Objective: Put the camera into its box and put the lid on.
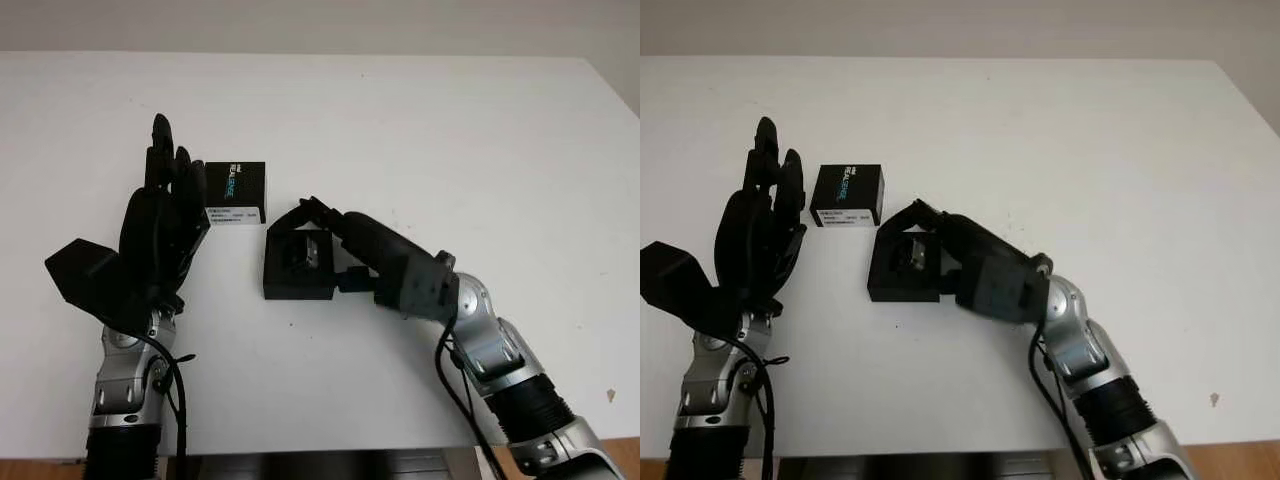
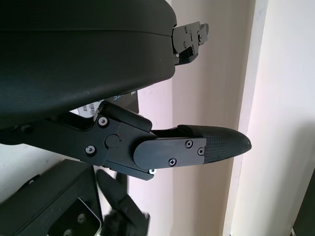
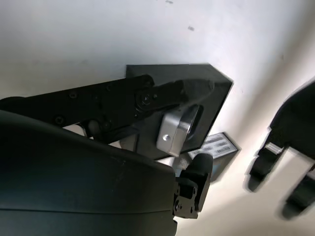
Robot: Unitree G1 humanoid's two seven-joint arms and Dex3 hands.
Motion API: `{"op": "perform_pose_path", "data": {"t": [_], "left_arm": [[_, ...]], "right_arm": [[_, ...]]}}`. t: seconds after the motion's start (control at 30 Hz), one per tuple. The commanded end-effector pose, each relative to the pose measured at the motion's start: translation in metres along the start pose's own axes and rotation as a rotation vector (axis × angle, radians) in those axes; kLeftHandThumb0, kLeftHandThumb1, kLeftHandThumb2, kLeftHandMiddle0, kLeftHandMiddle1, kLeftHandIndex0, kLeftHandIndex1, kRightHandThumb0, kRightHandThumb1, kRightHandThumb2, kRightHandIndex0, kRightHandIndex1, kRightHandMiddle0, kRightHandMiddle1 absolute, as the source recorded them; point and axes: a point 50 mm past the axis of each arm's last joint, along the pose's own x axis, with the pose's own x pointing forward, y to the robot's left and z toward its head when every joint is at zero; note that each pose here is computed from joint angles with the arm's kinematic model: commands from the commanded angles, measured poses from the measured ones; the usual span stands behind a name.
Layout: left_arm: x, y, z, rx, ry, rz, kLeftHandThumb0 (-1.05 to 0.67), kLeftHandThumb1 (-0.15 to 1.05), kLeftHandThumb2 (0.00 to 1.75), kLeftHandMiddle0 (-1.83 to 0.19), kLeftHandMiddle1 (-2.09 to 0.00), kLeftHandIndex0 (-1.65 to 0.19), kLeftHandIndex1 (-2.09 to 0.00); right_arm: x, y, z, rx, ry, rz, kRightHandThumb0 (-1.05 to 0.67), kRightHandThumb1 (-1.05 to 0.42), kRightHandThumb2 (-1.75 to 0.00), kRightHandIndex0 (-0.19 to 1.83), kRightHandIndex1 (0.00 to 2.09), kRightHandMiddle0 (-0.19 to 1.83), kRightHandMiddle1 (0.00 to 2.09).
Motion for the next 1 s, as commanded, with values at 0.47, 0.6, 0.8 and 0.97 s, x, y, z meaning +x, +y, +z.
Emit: {"op": "perform_pose_path", "data": {"t": [0.47, 0.6, 0.8, 0.97], "left_arm": [[-0.002, -0.001, 0.005, 0.008, -0.020, -0.003, -0.72, 1.05, 0.46, 0.19, 0.00, 0.19, 0.00], [-0.002, 0.000, 0.006, 0.007, -0.022, -0.006, -0.72, 1.05, 0.47, 0.19, 0.00, 0.19, 0.00], [-0.003, 0.000, 0.007, 0.017, -0.022, -0.007, -0.72, 1.05, 0.48, 0.19, 0.00, 0.19, 0.00], [-0.004, 0.000, 0.007, 0.019, -0.019, -0.004, -0.73, 1.05, 0.48, 0.19, 0.00, 0.19, 0.00]], "right_arm": [[-0.014, -0.014, 0.002, -0.437, -0.303, 0.041, -0.81, -1.05, -0.53, -0.19, 0.06, -0.15, 0.18], [-0.013, -0.017, 0.000, -0.474, -0.281, 0.080, -0.83, -1.05, -0.54, -0.19, 0.05, -0.14, 0.16], [-0.010, -0.017, -0.007, -0.524, -0.216, 0.149, -0.86, -1.05, -0.56, -0.19, 0.02, -0.18, 0.10], [-0.008, -0.014, -0.010, -0.546, -0.182, 0.201, -0.85, -1.05, -0.55, -0.19, 0.01, -0.18, 0.07]]}}
